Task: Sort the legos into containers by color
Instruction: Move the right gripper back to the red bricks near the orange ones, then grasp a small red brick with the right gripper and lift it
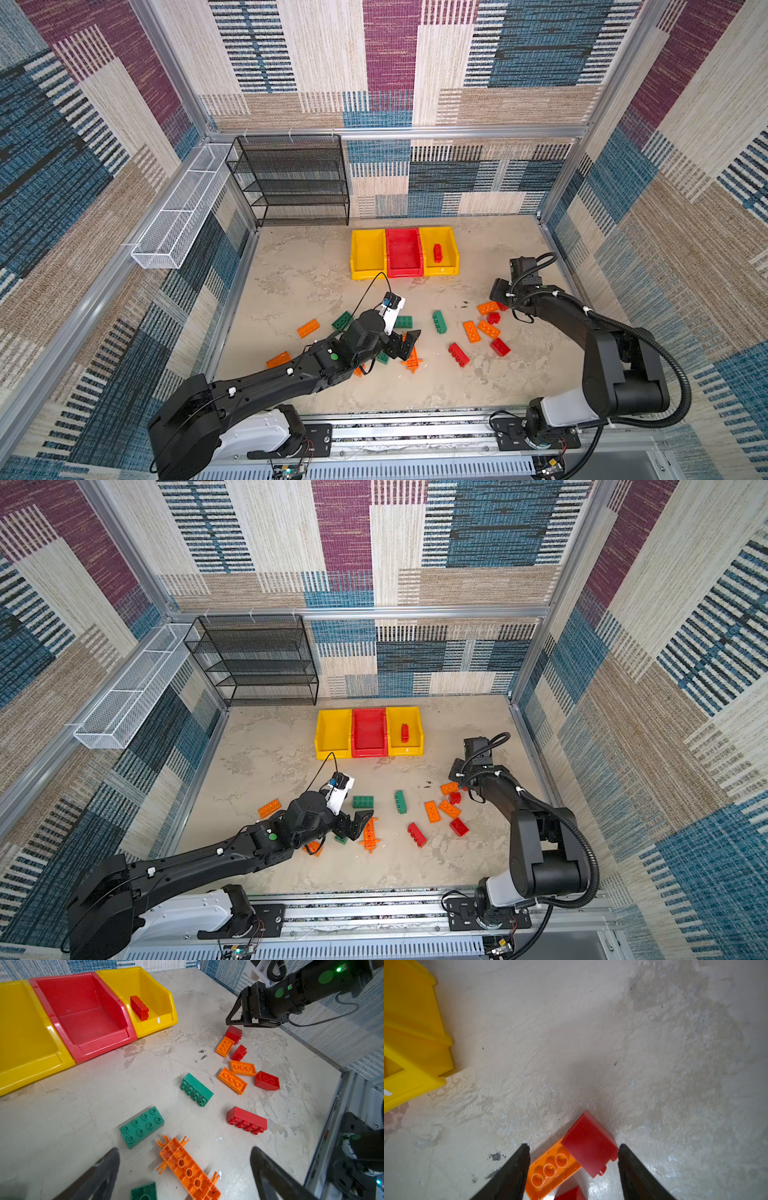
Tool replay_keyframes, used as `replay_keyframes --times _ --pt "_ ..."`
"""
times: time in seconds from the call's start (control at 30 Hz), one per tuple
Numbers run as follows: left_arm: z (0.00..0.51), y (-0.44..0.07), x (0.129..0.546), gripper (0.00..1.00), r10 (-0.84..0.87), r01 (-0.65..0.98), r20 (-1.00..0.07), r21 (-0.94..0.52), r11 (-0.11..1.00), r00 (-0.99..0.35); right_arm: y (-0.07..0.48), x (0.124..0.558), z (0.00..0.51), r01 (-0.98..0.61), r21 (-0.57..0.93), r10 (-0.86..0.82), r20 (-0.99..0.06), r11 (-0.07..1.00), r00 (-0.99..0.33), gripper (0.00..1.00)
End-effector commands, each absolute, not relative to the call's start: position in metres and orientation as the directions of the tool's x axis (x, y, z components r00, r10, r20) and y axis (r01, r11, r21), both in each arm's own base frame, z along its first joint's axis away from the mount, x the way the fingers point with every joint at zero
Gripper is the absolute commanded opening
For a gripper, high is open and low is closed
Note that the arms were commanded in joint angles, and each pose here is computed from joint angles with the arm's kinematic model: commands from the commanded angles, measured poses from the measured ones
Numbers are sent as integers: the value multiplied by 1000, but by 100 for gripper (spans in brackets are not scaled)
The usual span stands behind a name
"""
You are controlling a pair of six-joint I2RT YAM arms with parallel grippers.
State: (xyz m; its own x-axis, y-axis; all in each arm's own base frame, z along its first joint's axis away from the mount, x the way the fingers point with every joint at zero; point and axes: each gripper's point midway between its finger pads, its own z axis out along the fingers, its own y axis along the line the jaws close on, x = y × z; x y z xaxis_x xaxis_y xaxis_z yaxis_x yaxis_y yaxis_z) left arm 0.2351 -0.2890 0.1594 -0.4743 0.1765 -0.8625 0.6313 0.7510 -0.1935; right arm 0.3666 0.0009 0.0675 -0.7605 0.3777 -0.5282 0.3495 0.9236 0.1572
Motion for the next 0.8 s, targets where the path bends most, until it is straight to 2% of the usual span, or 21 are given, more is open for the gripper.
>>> replay_keyframes --times 0.0,0.33,0.5,0.77 --pt "167 -294 237 98 152 636 -872 -210 743 -465 -1 367 56 343 120 355 -503 931 -788 69" --pt "166 -291 237 98 159 634 -875 -195 748 -456 2 363 44 336 121 352 -474 934 -807 68" --pt "165 -291 238 98 165 636 -875 -188 748 -454 1 364 40 333 111 345 -467 936 -814 60" --pt "166 -289 238 98 171 635 -878 -177 752 -447 -4 370 36 347 82 343 -469 934 -814 53"
